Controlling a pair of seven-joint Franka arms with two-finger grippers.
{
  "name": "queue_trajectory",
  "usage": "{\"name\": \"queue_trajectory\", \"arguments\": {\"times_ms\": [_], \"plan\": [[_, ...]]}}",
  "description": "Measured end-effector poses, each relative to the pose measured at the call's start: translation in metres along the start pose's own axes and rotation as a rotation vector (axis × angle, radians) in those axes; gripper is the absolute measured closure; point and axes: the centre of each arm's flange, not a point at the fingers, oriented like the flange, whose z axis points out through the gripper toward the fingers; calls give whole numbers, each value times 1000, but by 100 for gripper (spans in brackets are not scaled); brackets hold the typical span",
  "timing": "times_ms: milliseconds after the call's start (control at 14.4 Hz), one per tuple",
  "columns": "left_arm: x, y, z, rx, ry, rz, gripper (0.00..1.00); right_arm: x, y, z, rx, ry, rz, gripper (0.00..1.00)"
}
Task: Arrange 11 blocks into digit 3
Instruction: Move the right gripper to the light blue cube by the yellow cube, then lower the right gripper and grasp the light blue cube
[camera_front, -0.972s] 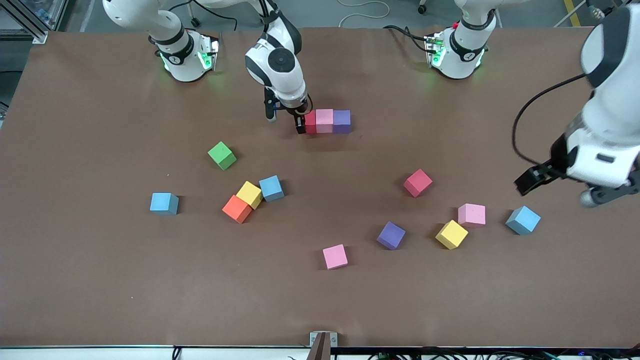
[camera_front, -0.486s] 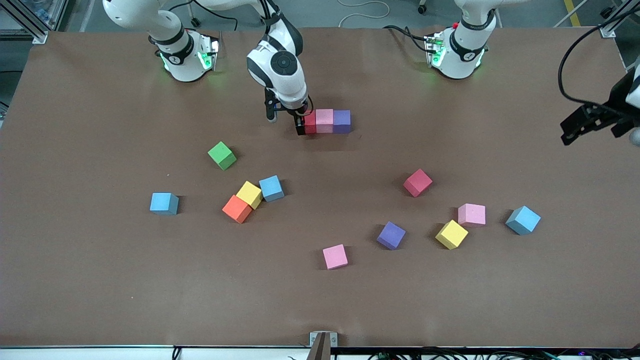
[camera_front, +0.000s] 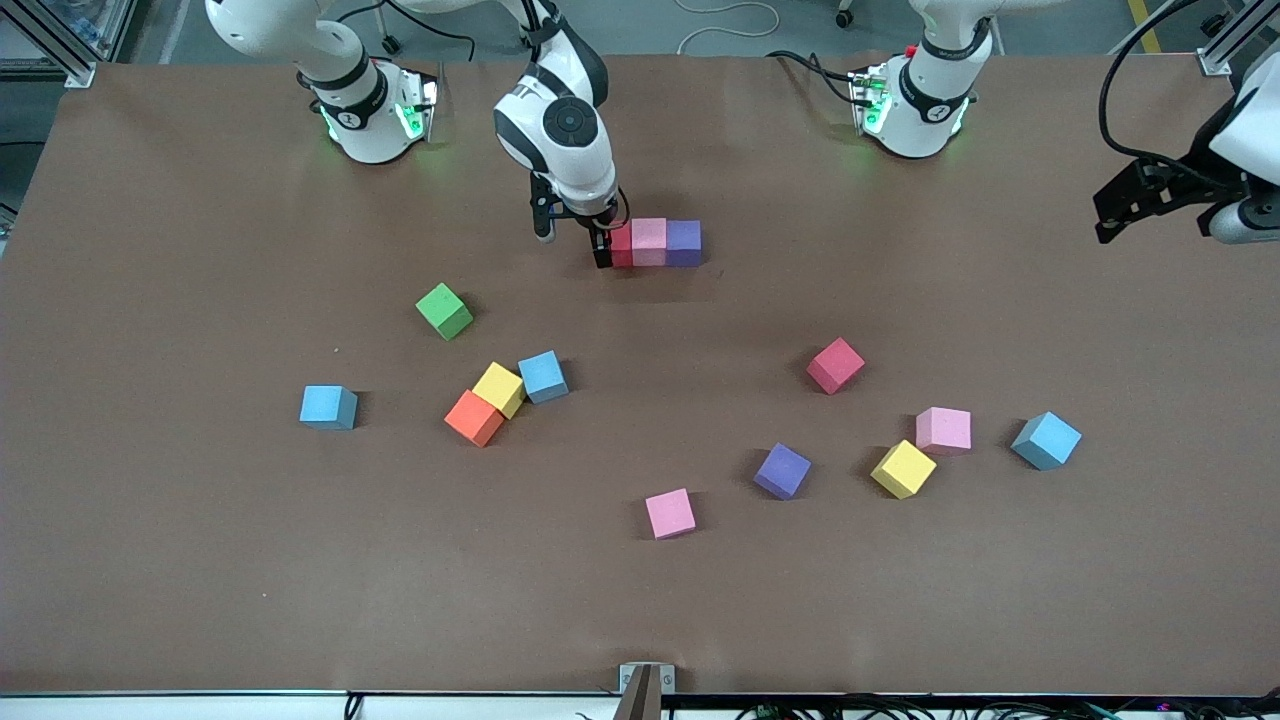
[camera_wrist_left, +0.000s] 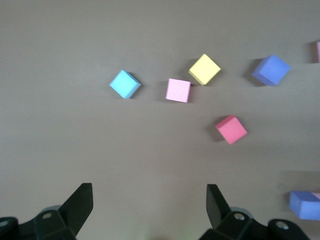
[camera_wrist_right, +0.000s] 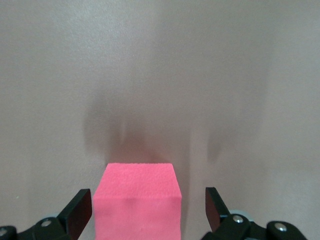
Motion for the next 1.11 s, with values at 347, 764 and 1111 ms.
{"name": "queue_trajectory", "arguments": {"times_ms": [347, 764, 1111], "plan": [[0, 6, -1, -51, 1, 4, 0, 1, -8, -43, 15, -24, -6, 0], [3, 1, 0, -52, 12, -6, 0, 51, -102, -125, 75, -38, -43, 0], [4, -4, -5, -40, 29, -3, 0, 119, -190, -129, 114, -4, -75, 0]]}}
